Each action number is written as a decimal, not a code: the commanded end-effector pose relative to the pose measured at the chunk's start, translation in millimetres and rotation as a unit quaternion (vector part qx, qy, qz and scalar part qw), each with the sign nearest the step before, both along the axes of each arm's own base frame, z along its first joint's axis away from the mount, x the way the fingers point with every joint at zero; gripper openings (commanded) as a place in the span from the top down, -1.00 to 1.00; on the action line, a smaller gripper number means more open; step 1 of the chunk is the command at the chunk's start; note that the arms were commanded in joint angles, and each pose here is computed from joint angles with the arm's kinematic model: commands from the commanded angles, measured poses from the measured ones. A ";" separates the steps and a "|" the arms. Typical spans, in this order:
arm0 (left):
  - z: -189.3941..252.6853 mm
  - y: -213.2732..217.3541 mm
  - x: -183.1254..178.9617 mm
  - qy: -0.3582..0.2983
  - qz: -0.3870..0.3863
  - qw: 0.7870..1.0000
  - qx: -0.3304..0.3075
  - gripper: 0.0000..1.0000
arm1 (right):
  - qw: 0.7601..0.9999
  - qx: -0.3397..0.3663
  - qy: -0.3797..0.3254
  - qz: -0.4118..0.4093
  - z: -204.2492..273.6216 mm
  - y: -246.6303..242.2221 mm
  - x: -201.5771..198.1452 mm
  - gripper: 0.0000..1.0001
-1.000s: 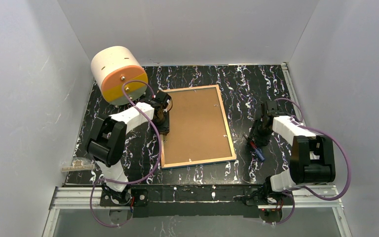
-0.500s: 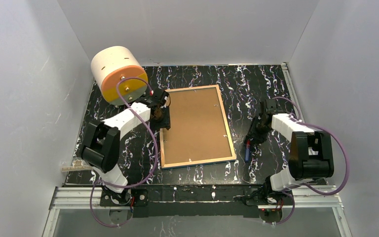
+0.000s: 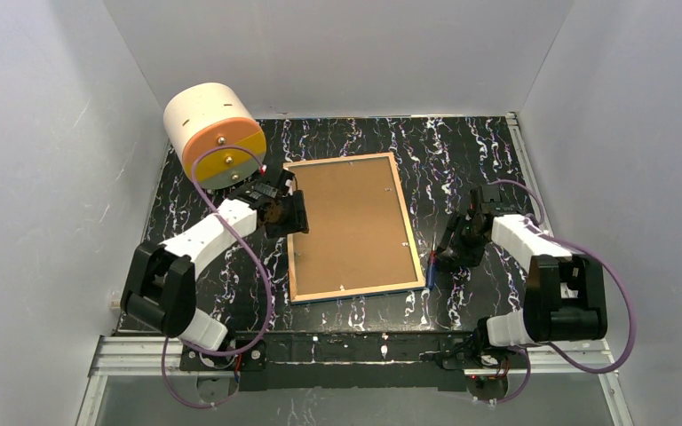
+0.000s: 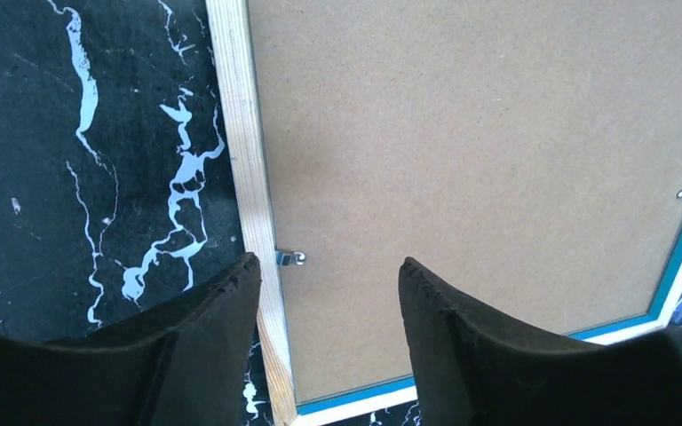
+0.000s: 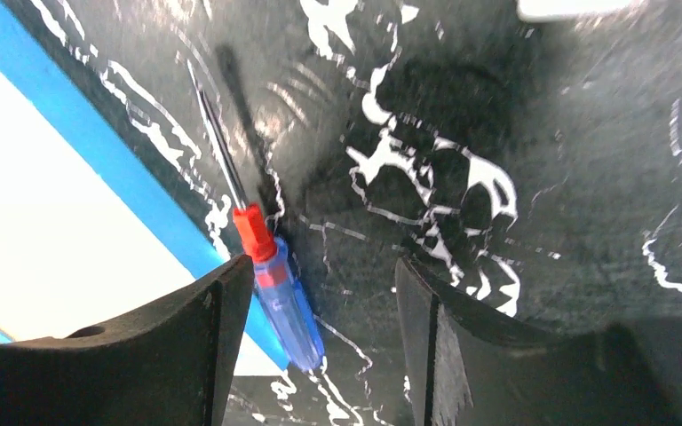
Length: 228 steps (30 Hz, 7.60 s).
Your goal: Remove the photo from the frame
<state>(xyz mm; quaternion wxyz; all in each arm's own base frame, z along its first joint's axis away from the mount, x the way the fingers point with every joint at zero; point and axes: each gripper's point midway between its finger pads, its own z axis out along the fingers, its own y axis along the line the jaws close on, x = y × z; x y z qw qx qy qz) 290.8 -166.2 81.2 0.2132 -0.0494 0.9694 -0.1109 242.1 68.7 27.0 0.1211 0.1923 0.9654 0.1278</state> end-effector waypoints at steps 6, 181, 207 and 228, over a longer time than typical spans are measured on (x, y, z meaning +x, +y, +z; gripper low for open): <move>34.0 3.6 3.9 -0.064 0.045 0.996 -0.041 -0.68 | 0.998 0.057 -0.002 -0.003 19.7 19.0 -17.0 -0.35; 259.5 -94.9 -113.3 -0.259 -0.401 0.702 -0.528 0.58 | 0.632 0.572 -0.135 0.505 237.7 239.6 -126.3 0.97; 241.3 -98.2 -78.3 -0.253 -0.291 0.743 -0.546 1.00 | 0.689 0.553 -0.182 0.433 236.8 257.2 -94.7 -0.27; 278.1 -33.6 -33.5 -0.374 0.020 0.704 -0.603 1.00 | 0.727 0.496 -0.419 0.222 281.7 215.7 -50.1 -0.97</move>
